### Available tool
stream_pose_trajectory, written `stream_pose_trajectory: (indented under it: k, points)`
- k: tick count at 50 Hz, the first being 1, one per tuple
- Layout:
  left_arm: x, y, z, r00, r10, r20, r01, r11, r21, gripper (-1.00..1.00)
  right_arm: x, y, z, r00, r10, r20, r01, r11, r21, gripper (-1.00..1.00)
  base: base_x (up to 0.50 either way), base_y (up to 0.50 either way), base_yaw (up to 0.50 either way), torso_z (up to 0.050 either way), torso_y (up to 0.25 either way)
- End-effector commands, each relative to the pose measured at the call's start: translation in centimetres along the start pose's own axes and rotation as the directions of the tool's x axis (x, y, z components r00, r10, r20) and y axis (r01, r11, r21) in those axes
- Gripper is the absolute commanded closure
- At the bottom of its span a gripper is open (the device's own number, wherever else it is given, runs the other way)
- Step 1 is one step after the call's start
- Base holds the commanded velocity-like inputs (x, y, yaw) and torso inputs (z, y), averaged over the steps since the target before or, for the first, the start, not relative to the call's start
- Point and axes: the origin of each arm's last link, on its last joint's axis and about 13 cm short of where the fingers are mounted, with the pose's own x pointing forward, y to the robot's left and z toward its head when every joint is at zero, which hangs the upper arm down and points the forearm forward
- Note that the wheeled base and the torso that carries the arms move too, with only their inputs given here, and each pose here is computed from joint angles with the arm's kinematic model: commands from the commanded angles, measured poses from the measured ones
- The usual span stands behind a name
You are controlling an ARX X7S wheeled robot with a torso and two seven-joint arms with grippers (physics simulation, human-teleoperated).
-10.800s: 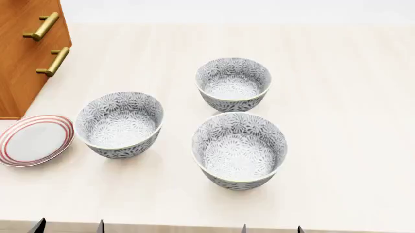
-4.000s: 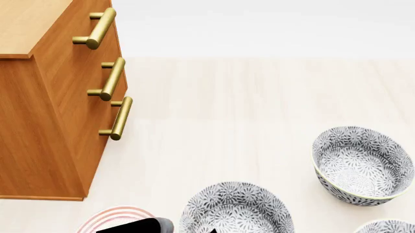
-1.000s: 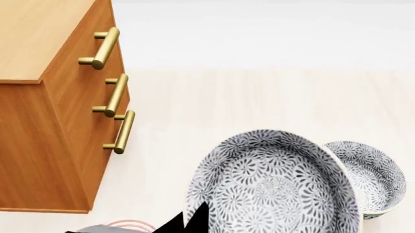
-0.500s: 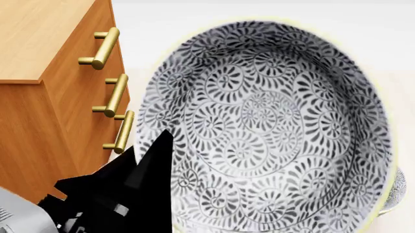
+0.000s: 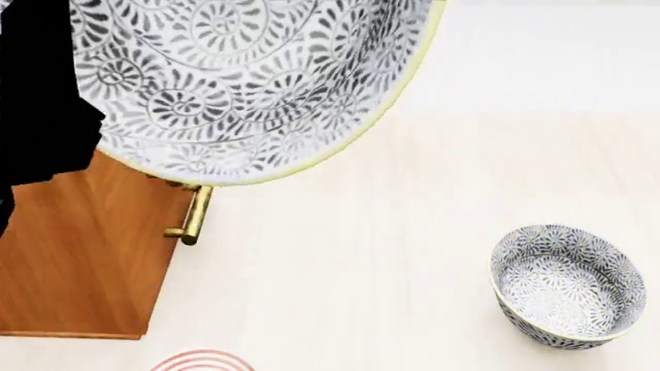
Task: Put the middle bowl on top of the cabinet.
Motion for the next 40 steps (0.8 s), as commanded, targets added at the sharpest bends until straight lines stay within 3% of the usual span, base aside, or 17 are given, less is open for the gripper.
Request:
stream_pose_trajectory:
  k: [1,14,15,16,20,26,27,32,40]
  points:
    - [3.6,0.5,4.1,0.973,0.231,0.021,-0.227,0.968,-0.109,1.00,0.1,0.6,-0.2,1.000,0.002,-0.002,-0.002,1.000,-0.003,-1.00,0.00,0.00,0.00,0.000,0.000]
    - [7.9,1.4,6.3,0.895,0.445,-0.035,-0.444,0.883,-0.151,1.00,0.3,0.5,-0.6,1.000,0.005,-0.005,-0.006,1.000,-0.009,-1.00,0.00,0.00,0.00,0.000,0.000]
    - [8.2,1.4,6.6,0.887,0.455,-0.078,-0.461,0.861,-0.217,1.00,0.3,0.6,-0.6,1.000,0.008,-0.005,-0.008,1.000,-0.010,-1.00,0.00,0.00,0.00,0.000,0.000]
    - [8.4,1.5,6.8,0.879,0.468,-0.096,-0.477,0.848,-0.230,1.00,0.3,0.6,-0.6,1.000,0.009,-0.005,-0.009,1.000,-0.011,-1.00,0.00,0.00,0.00,0.000,0.000]
    - [9.9,2.0,7.1,0.836,0.535,-0.122,-0.549,0.809,-0.212,1.00,0.2,0.4,-0.5,1.000,0.012,-0.003,-0.012,1.000,-0.011,-1.00,0.00,0.00,0.00,0.000,0.000]
    - [12.6,3.8,6.7,0.728,0.656,-0.202,-0.686,0.697,-0.211,1.00,0.0,0.1,-0.1,1.000,0.007,-0.001,-0.007,1.000,-0.009,-1.00,0.00,0.00,0.00,0.000,0.000]
    - [12.6,3.8,6.7,0.728,0.656,-0.202,-0.686,0.697,-0.211,1.00,0.0,0.1,-0.1,1.000,0.007,-0.001,-0.007,1.000,-0.009,-1.00,0.00,0.00,0.00,0.000,0.000]
    - [13.7,4.8,6.6,0.655,0.719,-0.234,-0.755,0.607,-0.249,1.00,0.0,0.1,0.0,1.000,0.006,-0.005,-0.006,1.000,-0.009,-1.00,0.00,0.00,0.00,0.000,0.000]
    - [15.2,6.1,6.5,0.589,0.762,-0.269,-0.807,0.538,-0.242,1.00,-0.1,0.0,0.3,1.000,0.002,-0.005,-0.002,1.000,-0.008,-1.00,0.00,0.00,0.00,0.000,0.000]
